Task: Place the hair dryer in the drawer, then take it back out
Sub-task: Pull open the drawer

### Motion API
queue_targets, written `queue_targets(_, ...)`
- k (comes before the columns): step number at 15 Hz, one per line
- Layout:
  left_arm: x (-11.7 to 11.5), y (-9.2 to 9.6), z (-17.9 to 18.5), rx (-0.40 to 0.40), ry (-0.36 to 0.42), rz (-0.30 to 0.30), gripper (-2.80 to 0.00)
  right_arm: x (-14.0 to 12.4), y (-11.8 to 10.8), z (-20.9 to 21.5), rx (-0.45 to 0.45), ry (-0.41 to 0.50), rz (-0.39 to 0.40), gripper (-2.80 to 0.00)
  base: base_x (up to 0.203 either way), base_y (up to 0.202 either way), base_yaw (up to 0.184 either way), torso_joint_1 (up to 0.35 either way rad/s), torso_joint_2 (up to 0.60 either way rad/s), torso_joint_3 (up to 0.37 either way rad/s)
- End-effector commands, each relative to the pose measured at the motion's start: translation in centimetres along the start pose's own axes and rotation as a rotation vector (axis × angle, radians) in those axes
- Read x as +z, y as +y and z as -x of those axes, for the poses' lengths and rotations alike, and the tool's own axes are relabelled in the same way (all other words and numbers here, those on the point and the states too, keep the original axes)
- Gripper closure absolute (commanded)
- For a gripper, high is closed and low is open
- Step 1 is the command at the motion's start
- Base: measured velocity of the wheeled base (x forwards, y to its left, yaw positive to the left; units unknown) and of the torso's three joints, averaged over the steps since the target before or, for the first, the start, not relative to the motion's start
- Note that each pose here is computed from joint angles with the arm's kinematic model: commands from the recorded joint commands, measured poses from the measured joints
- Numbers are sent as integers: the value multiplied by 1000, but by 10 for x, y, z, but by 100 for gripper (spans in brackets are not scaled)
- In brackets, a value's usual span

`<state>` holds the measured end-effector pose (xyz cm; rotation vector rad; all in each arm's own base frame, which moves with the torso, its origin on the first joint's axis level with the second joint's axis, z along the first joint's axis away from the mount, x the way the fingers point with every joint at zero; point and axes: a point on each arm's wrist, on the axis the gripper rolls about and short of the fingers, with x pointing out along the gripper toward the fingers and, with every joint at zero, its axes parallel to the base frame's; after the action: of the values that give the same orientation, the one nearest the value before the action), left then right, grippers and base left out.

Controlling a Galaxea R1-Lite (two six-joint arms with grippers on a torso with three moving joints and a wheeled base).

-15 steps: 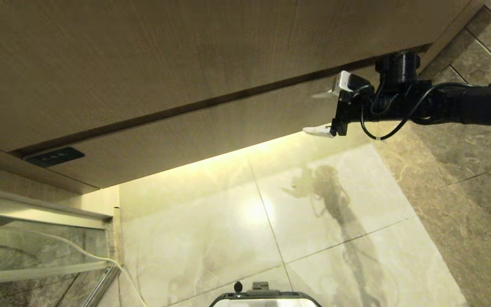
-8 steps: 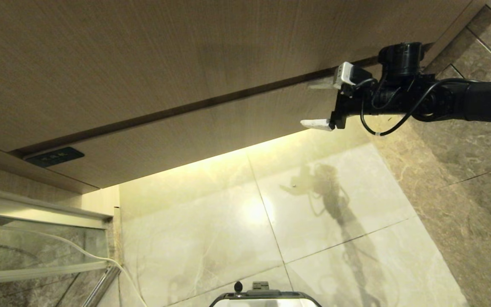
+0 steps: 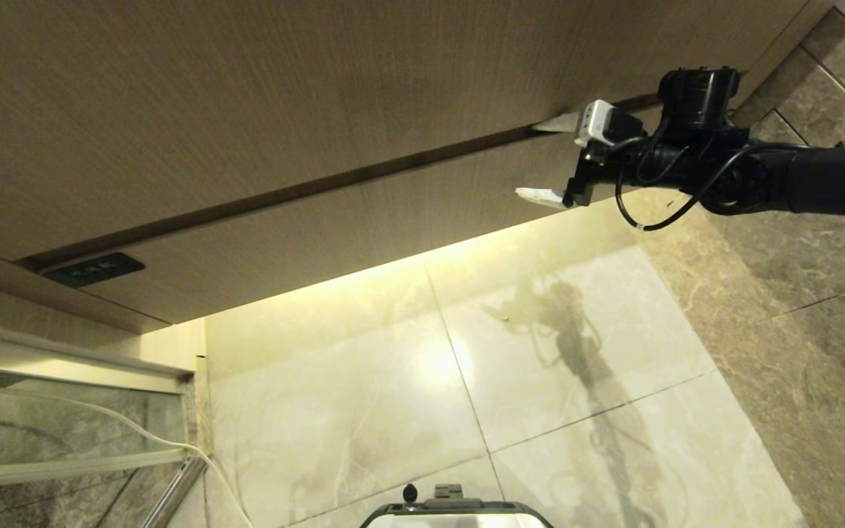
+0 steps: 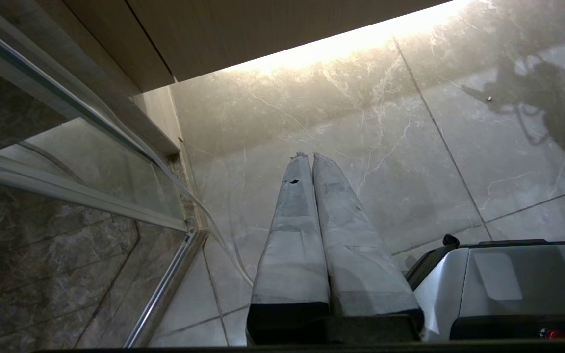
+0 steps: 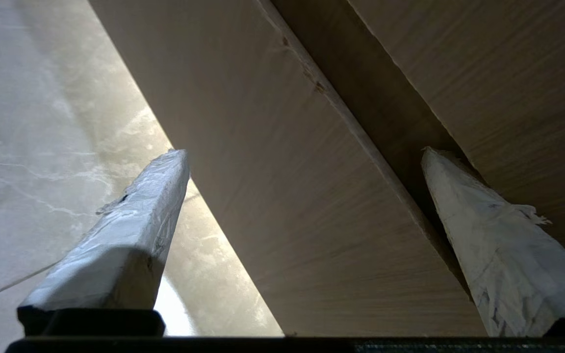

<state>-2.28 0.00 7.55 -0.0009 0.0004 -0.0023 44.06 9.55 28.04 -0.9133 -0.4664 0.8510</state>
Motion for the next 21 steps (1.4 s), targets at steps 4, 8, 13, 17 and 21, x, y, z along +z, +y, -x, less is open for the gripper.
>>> queue_targets(4,0,0,0,-1,1,1,0,-16,8,-7,-12,56,-15,-280,0,0,0,0,0,0)
queue_targets(8,0,0,0,0,1,0,0,-22,18,-6,49,114,-103,-280,0,0,0,0,0,0)
queue_targets(13,0,0,0,1,1,1,0,-26,33,-1,172,195,-289,-280,0,0,0,0,0,0)
queue_targets(17,0,0,0,1,1,1,0,-22,31,2,158,213,-425,-280,0,0,0,0,0,0)
queue_targets(21,0,0,0,0,1,1,0,-16,29,5,160,222,-447,-280,0,0,0,0,0,0)
